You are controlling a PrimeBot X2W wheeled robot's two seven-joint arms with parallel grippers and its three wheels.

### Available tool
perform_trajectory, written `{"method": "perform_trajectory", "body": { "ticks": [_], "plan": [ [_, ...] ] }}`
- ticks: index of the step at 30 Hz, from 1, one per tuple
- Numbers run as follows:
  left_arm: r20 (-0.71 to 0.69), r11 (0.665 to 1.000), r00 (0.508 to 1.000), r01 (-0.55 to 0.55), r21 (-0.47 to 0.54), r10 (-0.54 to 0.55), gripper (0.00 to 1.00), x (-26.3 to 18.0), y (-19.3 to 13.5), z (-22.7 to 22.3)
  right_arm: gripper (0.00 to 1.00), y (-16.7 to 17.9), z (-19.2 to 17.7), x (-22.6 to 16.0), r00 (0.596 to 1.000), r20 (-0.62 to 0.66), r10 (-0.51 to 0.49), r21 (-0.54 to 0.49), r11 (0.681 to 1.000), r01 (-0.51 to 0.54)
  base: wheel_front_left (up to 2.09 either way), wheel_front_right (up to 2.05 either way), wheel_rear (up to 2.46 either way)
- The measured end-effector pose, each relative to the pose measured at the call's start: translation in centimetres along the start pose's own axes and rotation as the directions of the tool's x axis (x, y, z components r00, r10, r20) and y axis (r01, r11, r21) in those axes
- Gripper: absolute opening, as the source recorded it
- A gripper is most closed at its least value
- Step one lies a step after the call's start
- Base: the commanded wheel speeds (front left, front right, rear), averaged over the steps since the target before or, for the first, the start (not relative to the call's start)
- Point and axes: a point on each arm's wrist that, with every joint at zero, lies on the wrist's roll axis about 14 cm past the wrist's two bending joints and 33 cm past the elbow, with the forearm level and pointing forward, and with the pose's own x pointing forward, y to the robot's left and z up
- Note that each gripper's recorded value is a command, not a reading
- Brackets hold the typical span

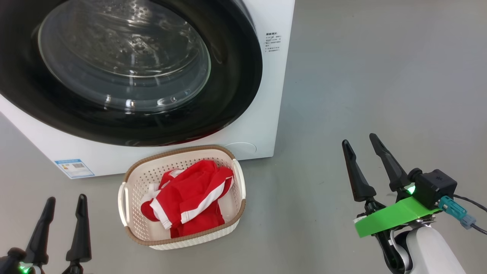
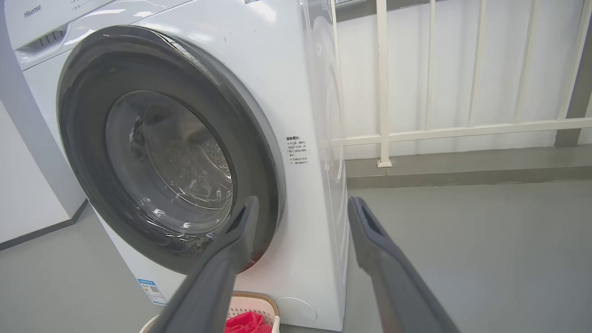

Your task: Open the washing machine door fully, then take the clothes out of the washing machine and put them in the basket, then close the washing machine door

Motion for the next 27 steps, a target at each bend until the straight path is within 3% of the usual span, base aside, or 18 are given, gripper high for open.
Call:
{"method": "perform_trajectory", "body": {
  "ticks": [16,17,22,27],
  "plan": [
    [0.015,1.0,1.0,-0.001,-0.003,0.001,1.0,-0.2,0.0,0.5,1.0,0.1,0.1,0.1,1.0,0.002,0.003,0.002,1.0,-0.003,0.0,0.0,0.0],
    [0.005,1.0,1.0,-0.006,-0.011,0.006,0.0,-0.3,0.0,0.2,0.0,0.1,-0.3,0.0,1.0,-0.008,-0.001,0.004,1.0,0.001,0.0,0.0,0.0],
    [-0.056,0.998,0.998,-0.03,-0.063,0.026,0.0,-0.9,-0.6,-2.2,0.0,-0.6,-3.6,-2.0,0.993,-0.115,-0.036,0.02,0.999,0.038,0.0,0.0,0.0],
    [-0.063,0.993,0.997,-0.046,-0.11,0.039,0.0,-1.0,-0.6,-2.4,0.0,-0.8,-4.0,-2.3,0.99,-0.13,-0.049,0.06,0.997,0.057,0.0,0.0,0.0]
  ]
}}
